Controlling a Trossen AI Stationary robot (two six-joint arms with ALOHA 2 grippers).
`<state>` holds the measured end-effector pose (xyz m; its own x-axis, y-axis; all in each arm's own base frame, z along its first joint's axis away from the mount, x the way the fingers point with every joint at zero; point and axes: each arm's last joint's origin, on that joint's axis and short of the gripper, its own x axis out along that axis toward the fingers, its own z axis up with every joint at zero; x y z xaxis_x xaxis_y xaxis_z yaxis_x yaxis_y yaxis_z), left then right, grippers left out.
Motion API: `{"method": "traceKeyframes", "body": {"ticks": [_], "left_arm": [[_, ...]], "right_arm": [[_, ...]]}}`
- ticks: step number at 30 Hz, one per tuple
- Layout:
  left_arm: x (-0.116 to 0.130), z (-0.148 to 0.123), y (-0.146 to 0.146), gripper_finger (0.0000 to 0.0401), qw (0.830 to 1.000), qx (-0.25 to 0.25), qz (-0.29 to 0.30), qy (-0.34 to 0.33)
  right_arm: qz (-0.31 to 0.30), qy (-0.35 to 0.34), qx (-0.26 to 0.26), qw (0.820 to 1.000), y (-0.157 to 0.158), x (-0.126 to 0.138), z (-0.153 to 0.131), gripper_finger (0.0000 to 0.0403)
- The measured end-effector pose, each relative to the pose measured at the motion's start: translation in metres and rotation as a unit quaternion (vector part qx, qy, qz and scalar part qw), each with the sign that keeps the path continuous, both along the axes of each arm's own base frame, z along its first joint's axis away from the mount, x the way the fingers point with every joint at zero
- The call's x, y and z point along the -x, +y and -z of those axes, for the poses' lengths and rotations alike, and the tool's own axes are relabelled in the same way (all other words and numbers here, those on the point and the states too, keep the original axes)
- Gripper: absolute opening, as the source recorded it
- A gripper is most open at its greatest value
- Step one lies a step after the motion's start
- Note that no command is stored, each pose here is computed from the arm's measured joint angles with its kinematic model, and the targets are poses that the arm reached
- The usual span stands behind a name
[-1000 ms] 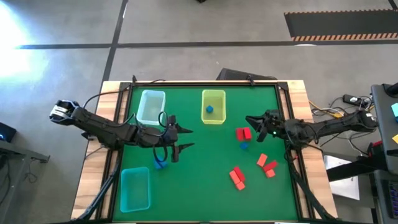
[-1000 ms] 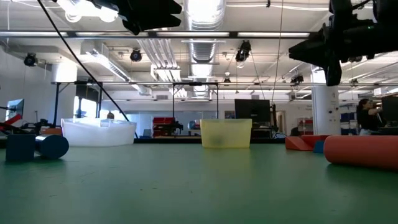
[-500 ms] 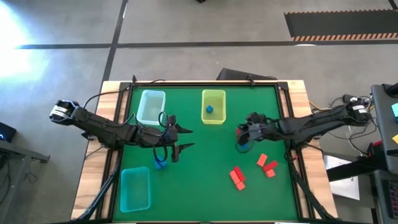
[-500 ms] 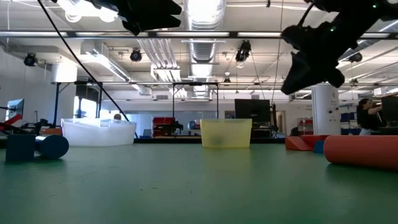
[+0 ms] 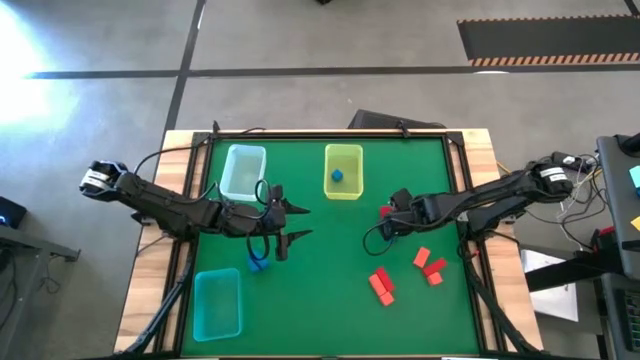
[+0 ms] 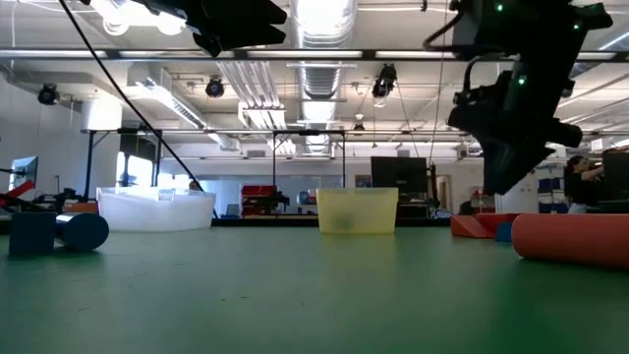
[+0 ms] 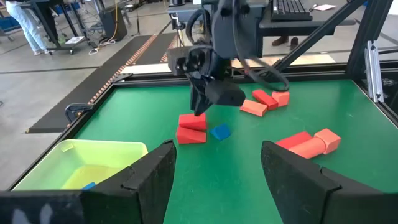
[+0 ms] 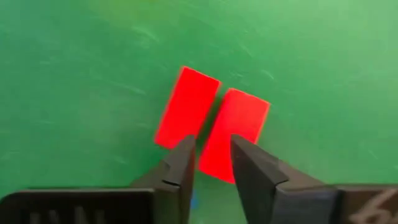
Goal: Sort & place blocks by color
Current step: Put the red block into the white bin
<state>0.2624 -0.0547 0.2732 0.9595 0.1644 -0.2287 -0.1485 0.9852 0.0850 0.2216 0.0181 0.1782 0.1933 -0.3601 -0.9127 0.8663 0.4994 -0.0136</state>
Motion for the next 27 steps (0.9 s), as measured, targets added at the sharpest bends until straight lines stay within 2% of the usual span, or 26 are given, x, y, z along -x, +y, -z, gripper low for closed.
{"method": "traceKeyframes", "body": {"ticks": [8,14,19,27], "left_arm": [[0.0,0.0,0.001,0.0219,1.0,0.0,-0.002,0.0],[-0.001,0.0,0.002,0.0219,1.0,0.0,-0.005,0.0],[-0.001,0.0,0.003,0.0219,1.0,0.0,-0.006,0.0],[-0.001,0.0,0.003,0.0219,1.0,0.0,-0.006,0.0]], "right_arm": [[0.017,0.031,0.009,0.999,0.0,-0.004,0.014,0.022],[0.023,0.044,0.013,0.999,0.0,-0.006,0.021,0.0273],[0.029,0.058,0.015,0.998,0.0,-0.008,0.028,0.0282],[0.029,0.072,0.017,0.997,0.0,-0.009,0.034,0.0251]]}}
